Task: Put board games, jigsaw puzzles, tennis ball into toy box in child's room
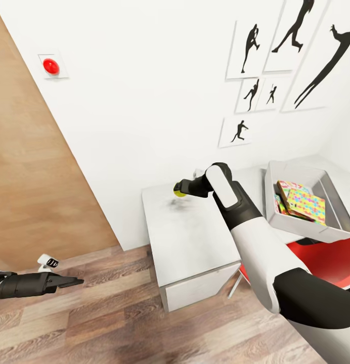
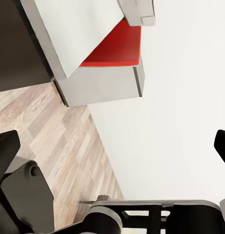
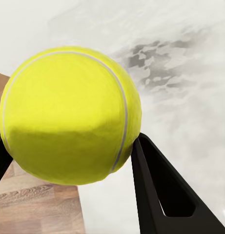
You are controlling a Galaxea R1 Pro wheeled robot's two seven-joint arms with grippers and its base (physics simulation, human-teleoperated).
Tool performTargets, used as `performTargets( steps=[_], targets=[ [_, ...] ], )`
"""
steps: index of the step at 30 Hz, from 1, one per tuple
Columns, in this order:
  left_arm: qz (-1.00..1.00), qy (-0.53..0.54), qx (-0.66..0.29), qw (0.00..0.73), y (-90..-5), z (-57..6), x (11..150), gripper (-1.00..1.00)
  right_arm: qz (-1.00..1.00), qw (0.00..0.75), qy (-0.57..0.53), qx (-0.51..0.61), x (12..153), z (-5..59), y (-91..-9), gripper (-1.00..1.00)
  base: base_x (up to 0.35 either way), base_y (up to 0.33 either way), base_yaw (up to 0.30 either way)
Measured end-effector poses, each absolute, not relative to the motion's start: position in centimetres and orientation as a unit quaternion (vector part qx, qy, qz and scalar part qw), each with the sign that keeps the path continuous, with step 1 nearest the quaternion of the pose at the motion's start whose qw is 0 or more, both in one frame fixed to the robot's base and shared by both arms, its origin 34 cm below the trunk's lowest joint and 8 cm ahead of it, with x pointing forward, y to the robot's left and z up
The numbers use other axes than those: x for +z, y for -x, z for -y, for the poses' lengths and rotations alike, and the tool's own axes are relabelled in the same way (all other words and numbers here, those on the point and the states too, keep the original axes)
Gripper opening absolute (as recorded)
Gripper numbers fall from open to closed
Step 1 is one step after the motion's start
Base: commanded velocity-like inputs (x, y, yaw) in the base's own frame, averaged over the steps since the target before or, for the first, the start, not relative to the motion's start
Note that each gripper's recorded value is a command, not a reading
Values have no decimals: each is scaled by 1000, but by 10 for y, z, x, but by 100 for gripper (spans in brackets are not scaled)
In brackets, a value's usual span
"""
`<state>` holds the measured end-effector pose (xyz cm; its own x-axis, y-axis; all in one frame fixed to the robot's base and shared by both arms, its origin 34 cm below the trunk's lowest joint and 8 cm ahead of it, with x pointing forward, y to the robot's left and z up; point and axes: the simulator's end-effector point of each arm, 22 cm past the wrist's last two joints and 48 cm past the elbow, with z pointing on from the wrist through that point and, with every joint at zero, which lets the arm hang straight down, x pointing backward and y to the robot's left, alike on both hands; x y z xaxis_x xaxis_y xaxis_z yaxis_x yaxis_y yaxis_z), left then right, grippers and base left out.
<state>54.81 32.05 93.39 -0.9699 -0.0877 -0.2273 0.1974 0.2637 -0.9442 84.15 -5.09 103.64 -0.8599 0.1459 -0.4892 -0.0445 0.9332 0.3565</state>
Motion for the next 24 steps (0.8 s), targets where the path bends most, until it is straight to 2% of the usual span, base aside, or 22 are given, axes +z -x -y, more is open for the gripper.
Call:
performTargets(
  steps=[24],
  targets=[
    [-782,-43,-607,134,-551,-318,949,100,-942,279,-24,182,1062,51,-838,-100,0,0,0]
  ],
)
